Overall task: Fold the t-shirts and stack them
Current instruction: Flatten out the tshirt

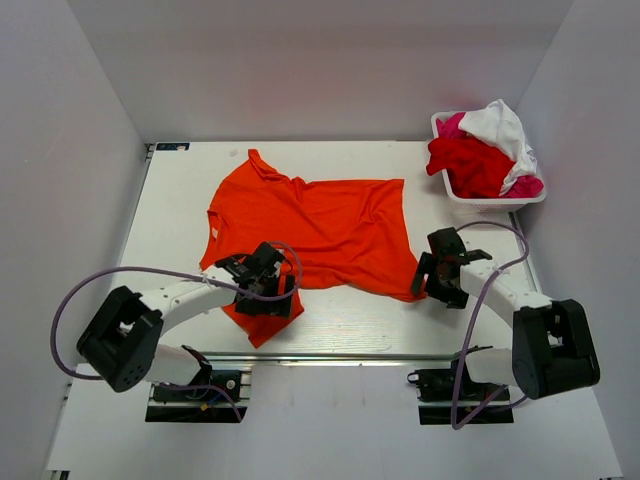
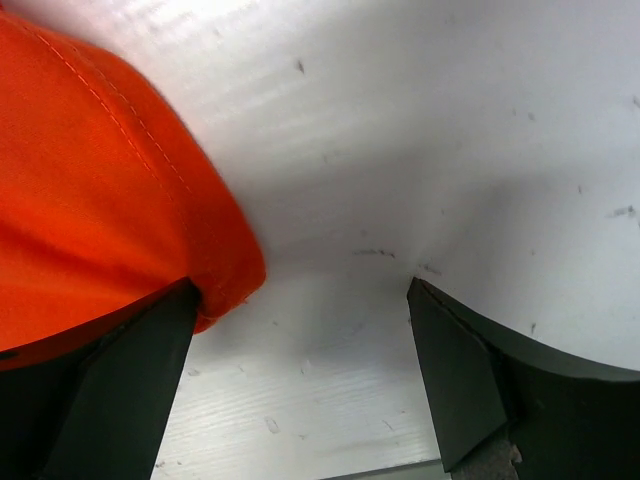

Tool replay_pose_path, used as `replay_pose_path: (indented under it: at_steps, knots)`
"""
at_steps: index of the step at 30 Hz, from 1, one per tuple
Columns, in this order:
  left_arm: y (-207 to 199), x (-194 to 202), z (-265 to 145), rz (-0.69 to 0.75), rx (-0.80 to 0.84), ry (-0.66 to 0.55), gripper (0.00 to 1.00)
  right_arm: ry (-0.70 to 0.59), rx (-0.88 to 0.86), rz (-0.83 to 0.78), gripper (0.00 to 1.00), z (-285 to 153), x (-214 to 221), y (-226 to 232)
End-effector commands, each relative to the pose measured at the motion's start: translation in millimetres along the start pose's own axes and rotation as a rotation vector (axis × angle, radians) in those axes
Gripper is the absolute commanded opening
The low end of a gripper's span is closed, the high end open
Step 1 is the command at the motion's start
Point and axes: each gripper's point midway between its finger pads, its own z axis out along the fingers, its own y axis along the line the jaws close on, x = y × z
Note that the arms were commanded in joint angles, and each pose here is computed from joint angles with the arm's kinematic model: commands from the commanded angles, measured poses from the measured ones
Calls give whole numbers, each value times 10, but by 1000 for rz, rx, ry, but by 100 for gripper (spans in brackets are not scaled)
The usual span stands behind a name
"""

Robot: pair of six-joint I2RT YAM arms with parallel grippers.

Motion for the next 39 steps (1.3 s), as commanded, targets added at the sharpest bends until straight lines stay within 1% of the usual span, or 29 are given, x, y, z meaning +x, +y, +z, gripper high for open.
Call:
replay_pose_path:
  at_steps: [1,2,3,6,7,10,11,12,14,15,16,17,19,20,22,23,24,25,26,27,28,29,30,31,32,33,34,37,39]
  knots:
    - [83,543,-36,-86,18,161,100,124,92,34,90,-8,489,-302]
    - [104,636,-45,-99,18,185,100,123,48,45,90,-59,462,-223]
    - [140,747,-28,-106,7,205,100,104,54,40,90,-98,402,-223]
    - [160,986,-82,-160,-1,300,100,127,102,39,90,-171,458,-316]
    - [213,1078,-128,-162,-27,340,100,138,70,33,90,-187,474,-262]
    - [179,1140,-234,-191,-38,389,100,120,80,44,90,-264,457,-301]
    - [228,1227,-337,-207,-72,432,100,113,68,54,90,-297,442,-289]
    - [225,1155,-404,-215,-88,415,100,110,74,55,90,-340,421,-296]
    - [278,1080,-581,-216,-120,389,100,30,16,48,90,-463,230,-199]
    - [228,818,-669,-206,-114,298,100,-56,-53,15,90,-519,28,-77]
    - [189,634,-733,-187,-99,230,100,-91,-113,4,90,-589,-81,37]
    - [101,302,-873,-185,-70,124,100,-150,-191,-5,90,-670,-245,199]
    - [149,-112,-986,-173,-120,-42,100,-280,-301,-43,90,-867,-556,417]
    - [121,-458,-1022,-143,-138,-149,100,-317,-374,-60,90,-933,-663,577]
    - [95,-783,-1021,-131,-166,-241,100,-402,-437,-87,90,-1015,-895,741]
    - [42,-1060,-1102,-133,-165,-309,100,-434,-477,-96,90,-1076,-1052,875]
    - [34,-1279,-1105,-123,-193,-367,100,-396,-501,-132,90,-994,-1049,984]
    - [67,-1402,-953,-88,-235,-346,100,-392,-505,-141,90,-929,-1165,1091]
    - [-4,-1633,-1000,-72,-222,-384,100,-416,-531,-175,90,-984,-1298,1204]
    - [110,-1796,-984,-78,-283,-410,100,-428,-543,-180,90,-1031,-1434,1293]
    - [158,-1894,-932,-73,-314,-406,100,-335,-502,-188,90,-682,-1395,1350]
    - [166,-2046,-813,-71,-333,-389,100,-324,-503,-206,90,-637,-1443,1396]
    - [293,-2147,-745,-101,-362,-389,100,-359,-524,-210,90,-723,-1636,1507]
    - [349,-2214,-659,-92,-370,-378,100,-303,-505,-220,90,-437,-1620,1561]
    - [363,-2310,-590,-111,-349,-375,100,-298,-520,-226,90,-413,-1674,1614]
    - [412,-2309,-345,-119,-345,-323,100,-320,-522,-231,90,-400,-1841,1721]
    - [515,-2402,-251,-131,-345,-326,100,-323,-518,-240,90,-353,-1891,1752]
    - [683,-2550,21,-142,-375,-295,100,-301,-497,-261,90,-112,-2043,1854]
    - [733,-2572,178,-128,-365,-280,100,-252,-464,-266,90,134,-2046,1888]
